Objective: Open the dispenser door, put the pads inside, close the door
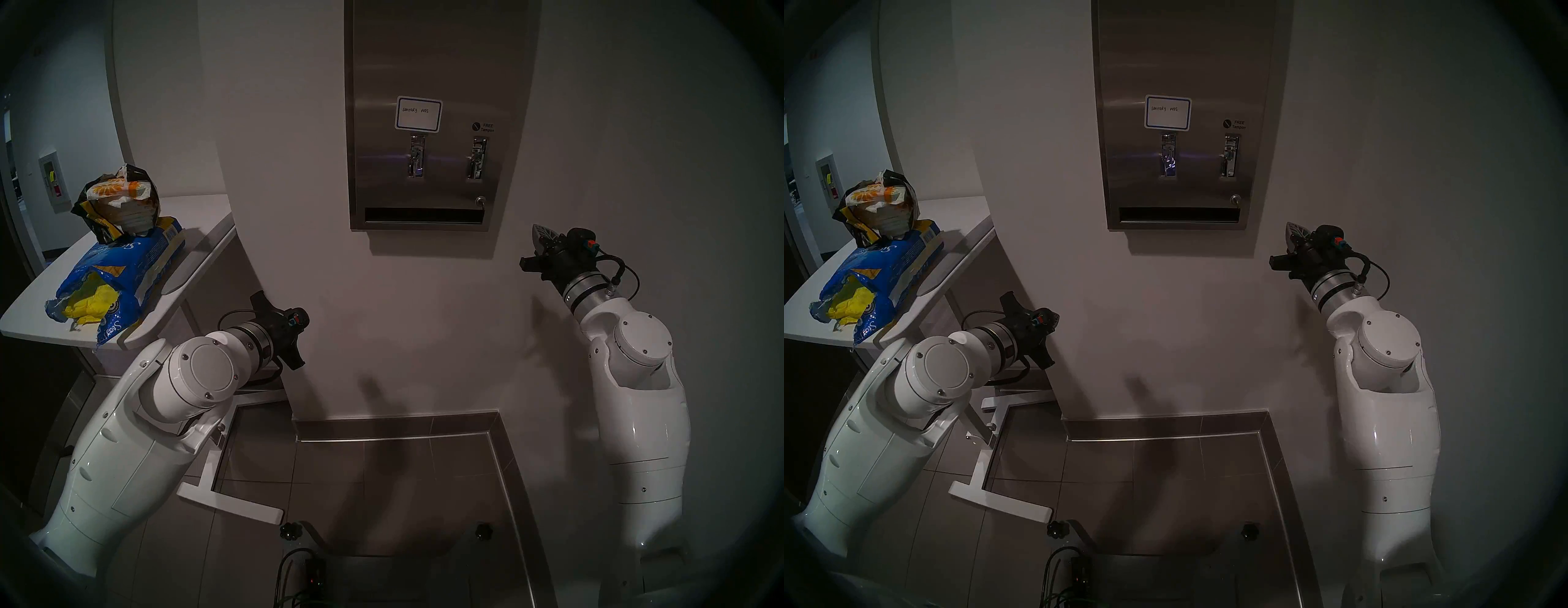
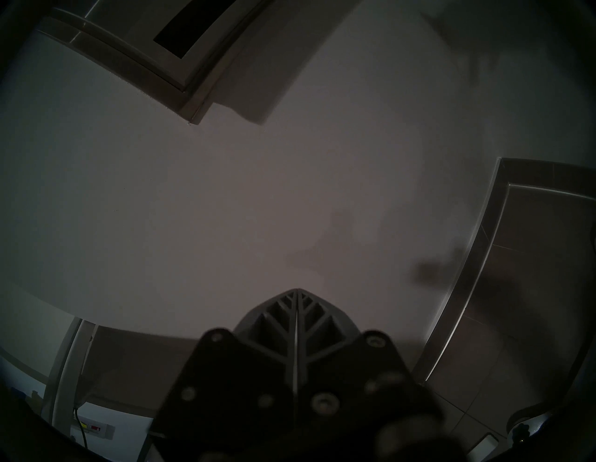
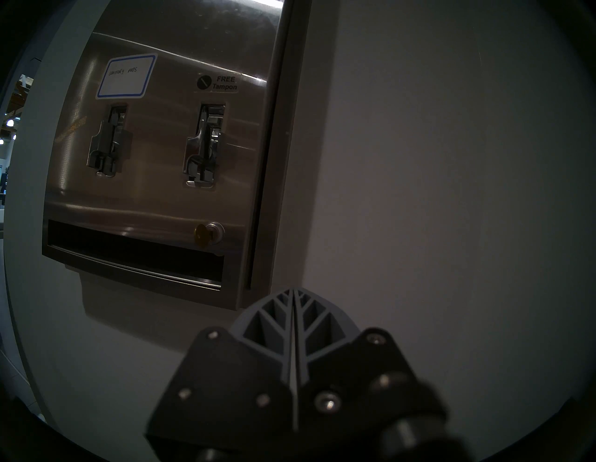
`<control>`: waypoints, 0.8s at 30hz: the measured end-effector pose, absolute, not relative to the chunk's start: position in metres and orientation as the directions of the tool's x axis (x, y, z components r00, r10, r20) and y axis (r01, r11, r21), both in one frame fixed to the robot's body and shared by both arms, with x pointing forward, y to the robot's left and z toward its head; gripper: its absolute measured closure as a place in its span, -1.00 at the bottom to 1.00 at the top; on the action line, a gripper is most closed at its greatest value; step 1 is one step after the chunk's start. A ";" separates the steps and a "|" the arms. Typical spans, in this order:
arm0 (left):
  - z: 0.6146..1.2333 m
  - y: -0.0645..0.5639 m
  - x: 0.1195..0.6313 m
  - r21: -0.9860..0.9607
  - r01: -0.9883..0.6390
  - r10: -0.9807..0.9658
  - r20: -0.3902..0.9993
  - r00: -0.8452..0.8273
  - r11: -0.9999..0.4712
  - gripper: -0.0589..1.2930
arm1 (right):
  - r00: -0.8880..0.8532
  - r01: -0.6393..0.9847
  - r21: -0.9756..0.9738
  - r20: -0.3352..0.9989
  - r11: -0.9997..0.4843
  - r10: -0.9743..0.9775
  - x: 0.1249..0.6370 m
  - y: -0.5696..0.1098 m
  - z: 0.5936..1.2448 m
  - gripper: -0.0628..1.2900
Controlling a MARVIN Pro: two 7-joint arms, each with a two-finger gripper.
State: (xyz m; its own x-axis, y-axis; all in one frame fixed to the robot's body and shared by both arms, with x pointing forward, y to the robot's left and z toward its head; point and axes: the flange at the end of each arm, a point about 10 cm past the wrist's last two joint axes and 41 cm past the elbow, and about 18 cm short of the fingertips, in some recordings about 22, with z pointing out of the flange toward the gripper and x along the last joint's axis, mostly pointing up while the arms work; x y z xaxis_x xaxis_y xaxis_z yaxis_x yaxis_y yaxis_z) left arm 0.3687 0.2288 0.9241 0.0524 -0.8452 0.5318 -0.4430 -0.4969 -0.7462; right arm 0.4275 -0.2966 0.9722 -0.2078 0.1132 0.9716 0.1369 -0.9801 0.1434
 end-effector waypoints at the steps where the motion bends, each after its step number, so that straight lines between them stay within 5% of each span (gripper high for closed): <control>1: 0.924 0.228 0.370 -0.747 -0.441 -0.845 0.532 0.051 -0.497 0.94 | -0.208 0.137 0.143 0.972 -0.980 0.113 0.427 -0.297 0.972 0.95; 24: 0.949 0.237 0.421 -0.813 -0.272 -0.849 0.528 0.027 -0.514 0.94 | -0.206 0.137 0.141 0.972 -0.980 0.111 0.428 -0.297 0.971 0.95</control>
State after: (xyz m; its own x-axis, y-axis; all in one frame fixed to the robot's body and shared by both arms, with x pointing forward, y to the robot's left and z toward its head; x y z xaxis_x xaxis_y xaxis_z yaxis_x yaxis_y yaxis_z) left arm 0.4214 0.2368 0.9490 0.0272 -0.8491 0.5275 -0.2722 -0.5141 -0.8134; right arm 0.4277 -0.2966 0.9715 -0.2059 0.1110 0.9723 0.1374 -0.9804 0.1411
